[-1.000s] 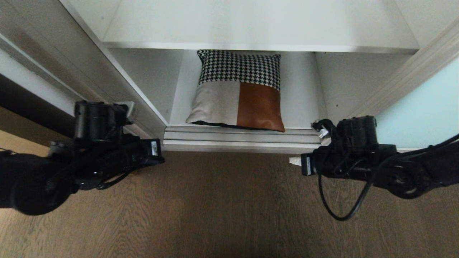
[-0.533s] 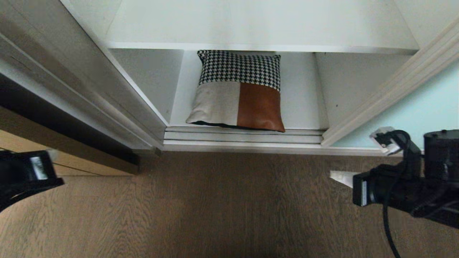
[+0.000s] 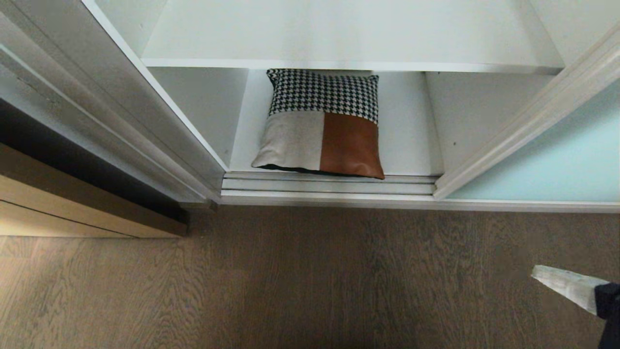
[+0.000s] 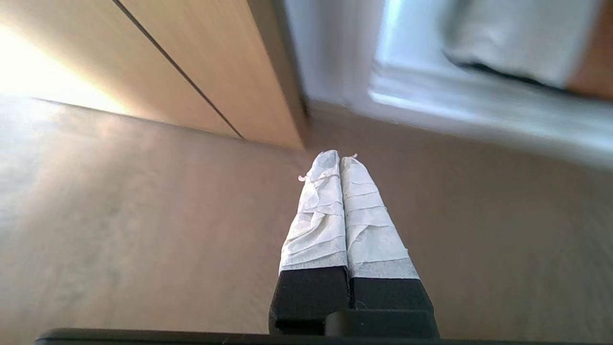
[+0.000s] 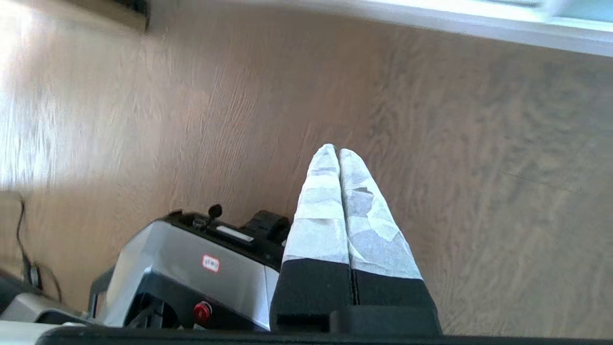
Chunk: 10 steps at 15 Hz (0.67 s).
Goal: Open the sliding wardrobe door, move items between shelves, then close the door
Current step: Close the door
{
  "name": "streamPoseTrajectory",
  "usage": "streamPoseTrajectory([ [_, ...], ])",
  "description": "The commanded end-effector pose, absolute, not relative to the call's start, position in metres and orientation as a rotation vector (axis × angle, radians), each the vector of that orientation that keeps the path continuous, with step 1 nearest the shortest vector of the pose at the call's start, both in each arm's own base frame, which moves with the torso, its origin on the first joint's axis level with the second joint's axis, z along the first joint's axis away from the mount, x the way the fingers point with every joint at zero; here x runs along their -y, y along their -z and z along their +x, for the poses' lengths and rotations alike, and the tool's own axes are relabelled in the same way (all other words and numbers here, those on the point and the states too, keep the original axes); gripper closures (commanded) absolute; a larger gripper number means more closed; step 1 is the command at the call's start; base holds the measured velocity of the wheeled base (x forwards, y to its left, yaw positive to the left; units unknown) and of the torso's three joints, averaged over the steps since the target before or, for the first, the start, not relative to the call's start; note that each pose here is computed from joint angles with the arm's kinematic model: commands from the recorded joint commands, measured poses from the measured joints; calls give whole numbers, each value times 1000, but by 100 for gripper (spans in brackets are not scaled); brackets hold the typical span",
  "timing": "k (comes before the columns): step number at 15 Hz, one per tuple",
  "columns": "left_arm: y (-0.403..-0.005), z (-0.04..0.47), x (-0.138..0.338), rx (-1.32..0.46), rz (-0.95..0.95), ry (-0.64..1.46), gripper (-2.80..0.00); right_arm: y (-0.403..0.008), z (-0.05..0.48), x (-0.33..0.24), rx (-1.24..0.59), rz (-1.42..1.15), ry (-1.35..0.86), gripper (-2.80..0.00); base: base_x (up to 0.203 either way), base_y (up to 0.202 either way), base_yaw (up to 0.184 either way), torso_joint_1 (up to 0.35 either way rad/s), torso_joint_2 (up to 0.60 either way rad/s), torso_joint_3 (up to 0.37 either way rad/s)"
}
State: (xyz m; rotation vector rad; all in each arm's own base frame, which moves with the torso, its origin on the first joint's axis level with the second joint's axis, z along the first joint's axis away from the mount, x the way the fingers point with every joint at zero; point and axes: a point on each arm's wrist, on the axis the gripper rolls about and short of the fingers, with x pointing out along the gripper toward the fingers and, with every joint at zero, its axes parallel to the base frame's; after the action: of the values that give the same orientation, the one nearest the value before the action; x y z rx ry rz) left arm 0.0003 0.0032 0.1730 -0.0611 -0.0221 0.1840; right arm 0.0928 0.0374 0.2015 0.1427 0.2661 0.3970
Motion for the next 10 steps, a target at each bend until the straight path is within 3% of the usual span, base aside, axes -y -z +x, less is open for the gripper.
streamPoseTrajectory([
  [1,-133,-23,-2,47,-53,-125,0,-205,68,-25,-173,192,-390,0,0,0,0,0,0,0],
  [4,-88,-27,-1,10,43,-67,0,-200,56,-21,-147,202,-410,0,0,0,0,0,0,0],
  [10,-76,-23,0,-16,21,-23,0,-191,44,-16,-124,203,-415,0,0,0,0,0,0,0],
])
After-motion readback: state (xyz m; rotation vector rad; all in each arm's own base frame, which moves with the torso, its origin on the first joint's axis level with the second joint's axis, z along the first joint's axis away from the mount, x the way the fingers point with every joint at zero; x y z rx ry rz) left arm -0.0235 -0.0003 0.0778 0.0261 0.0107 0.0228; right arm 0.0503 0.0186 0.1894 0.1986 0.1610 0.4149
